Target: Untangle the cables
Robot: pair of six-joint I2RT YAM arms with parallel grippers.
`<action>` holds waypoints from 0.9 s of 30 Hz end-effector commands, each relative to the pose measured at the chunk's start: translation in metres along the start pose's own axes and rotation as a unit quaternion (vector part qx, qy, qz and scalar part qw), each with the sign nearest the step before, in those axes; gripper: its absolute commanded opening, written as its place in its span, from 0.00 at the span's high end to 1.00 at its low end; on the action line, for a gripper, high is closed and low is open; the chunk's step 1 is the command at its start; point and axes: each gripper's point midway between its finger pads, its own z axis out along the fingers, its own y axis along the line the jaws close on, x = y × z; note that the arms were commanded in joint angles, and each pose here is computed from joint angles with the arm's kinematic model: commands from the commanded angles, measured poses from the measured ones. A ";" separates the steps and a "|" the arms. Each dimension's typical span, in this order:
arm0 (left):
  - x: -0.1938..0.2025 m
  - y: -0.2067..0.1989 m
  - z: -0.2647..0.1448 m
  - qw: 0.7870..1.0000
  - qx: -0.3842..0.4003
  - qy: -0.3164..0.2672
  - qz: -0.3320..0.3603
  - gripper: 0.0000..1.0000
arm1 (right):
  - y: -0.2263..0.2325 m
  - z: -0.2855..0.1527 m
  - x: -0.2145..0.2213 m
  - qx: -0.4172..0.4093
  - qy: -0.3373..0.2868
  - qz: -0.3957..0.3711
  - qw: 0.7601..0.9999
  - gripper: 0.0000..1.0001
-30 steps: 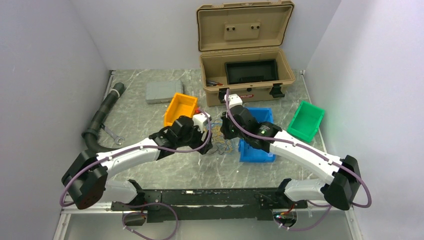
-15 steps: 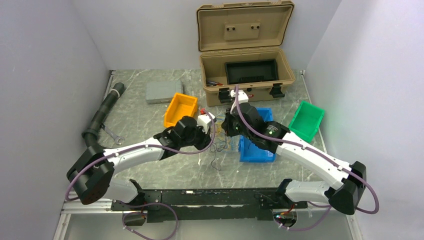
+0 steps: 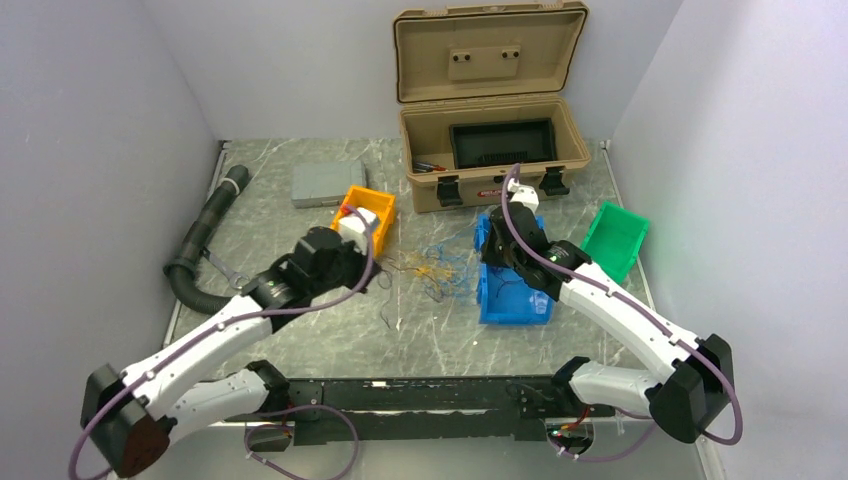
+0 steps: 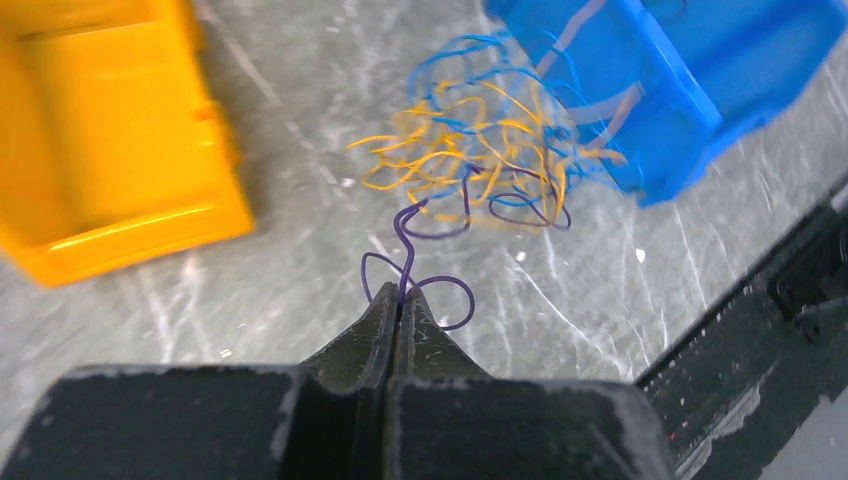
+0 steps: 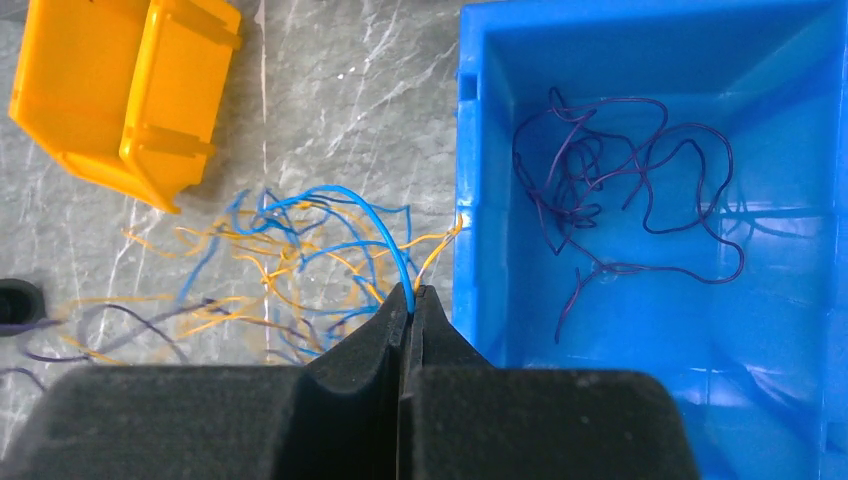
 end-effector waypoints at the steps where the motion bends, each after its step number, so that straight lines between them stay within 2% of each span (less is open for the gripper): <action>1: -0.025 0.040 -0.036 0.995 -0.073 -0.034 -0.062 1.00 | 0.006 -0.009 -0.018 -0.015 -0.028 0.023 0.999 1.00; 7: -0.042 0.073 -0.068 0.985 -0.141 -0.049 -0.090 1.00 | 0.002 -0.009 -0.016 -0.010 -0.026 0.027 0.999 1.00; 18: -0.071 0.108 -0.121 0.961 -0.232 -0.105 -0.103 1.00 | -0.005 -0.012 -0.015 0.001 -0.032 0.034 0.999 1.00; 27: -0.091 0.130 -0.170 0.924 -0.325 -0.168 -0.106 1.00 | -0.003 -0.010 -0.011 -0.009 -0.026 0.030 0.999 1.00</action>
